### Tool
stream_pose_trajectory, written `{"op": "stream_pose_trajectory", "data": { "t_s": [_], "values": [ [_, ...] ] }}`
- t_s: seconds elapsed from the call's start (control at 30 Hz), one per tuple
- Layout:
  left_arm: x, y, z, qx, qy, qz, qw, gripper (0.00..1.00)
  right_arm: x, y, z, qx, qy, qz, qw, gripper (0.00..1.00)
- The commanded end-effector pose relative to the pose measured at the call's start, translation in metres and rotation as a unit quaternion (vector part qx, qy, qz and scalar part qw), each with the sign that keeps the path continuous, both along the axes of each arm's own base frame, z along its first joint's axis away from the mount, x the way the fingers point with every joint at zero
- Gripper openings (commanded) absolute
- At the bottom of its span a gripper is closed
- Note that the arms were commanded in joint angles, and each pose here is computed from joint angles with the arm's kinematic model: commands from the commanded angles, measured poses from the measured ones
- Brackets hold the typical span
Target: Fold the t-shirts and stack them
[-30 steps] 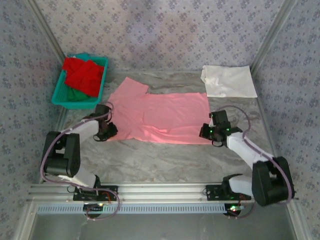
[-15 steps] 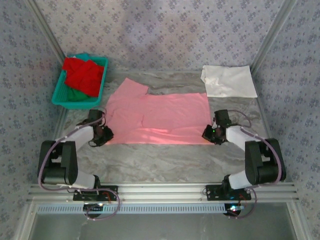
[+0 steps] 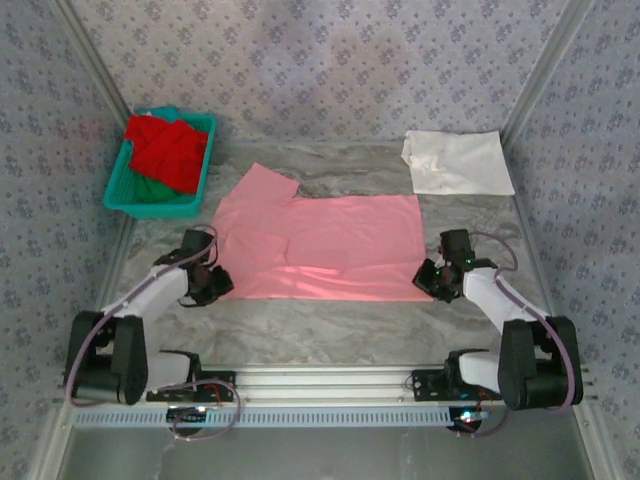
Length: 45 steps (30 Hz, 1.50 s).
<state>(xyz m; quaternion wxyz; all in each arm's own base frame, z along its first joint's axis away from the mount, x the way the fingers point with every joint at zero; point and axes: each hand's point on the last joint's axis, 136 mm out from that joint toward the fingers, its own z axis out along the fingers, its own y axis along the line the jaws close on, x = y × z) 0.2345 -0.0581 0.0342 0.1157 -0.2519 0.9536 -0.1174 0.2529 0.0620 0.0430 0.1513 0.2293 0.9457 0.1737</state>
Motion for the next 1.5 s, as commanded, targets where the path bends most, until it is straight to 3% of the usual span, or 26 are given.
{"op": "stream_pose_trajectory", "data": {
  "t_s": [0.0, 0.17, 0.33, 0.57, 0.83, 1.17, 1.33, 1.47],
  "values": [
    [0.003, 0.004, 0.030, 0.005, -0.029, 0.021, 0.999, 0.25, 0.016, 0.001, 0.034, -0.032, -0.047, 0.013, 0.998, 0.09],
    [0.046, -0.003, 0.055, 0.008, -0.089, -0.009, 0.996, 0.27, 0.041, 0.034, 0.054, -0.051, -0.084, 0.080, 0.992, 0.15],
    [0.088, -0.016, 0.038, 0.004, -0.084, -0.038, 0.996, 0.25, 0.059, 0.062, 0.031, -0.034, -0.060, 0.114, 0.991, 0.14],
    [0.116, -0.012, -0.001, -0.006, -0.064, -0.028, 0.998, 0.23, 0.074, 0.055, 0.008, -0.056, -0.036, 0.096, 0.993, 0.14],
    [0.093, -0.002, -0.027, -0.003, -0.032, -0.003, 0.999, 0.23, 0.064, 0.037, -0.024, -0.041, -0.011, 0.055, 0.998, 0.11],
    [0.022, -0.012, -0.031, 0.006, -0.003, 0.008, 1.000, 0.23, 0.029, 0.003, -0.029, -0.037, -0.009, -0.019, 0.999, 0.10],
    [-0.009, -0.012, -0.022, 0.019, -0.014, 0.021, 1.000, 0.26, 0.002, -0.008, -0.020, -0.039, -0.025, -0.049, 0.998, 0.09],
    [-0.002, -0.011, -0.003, 0.018, -0.048, 0.022, 0.998, 0.27, 0.003, -0.014, -0.008, -0.053, -0.046, -0.043, 0.997, 0.10]
  ]
}}
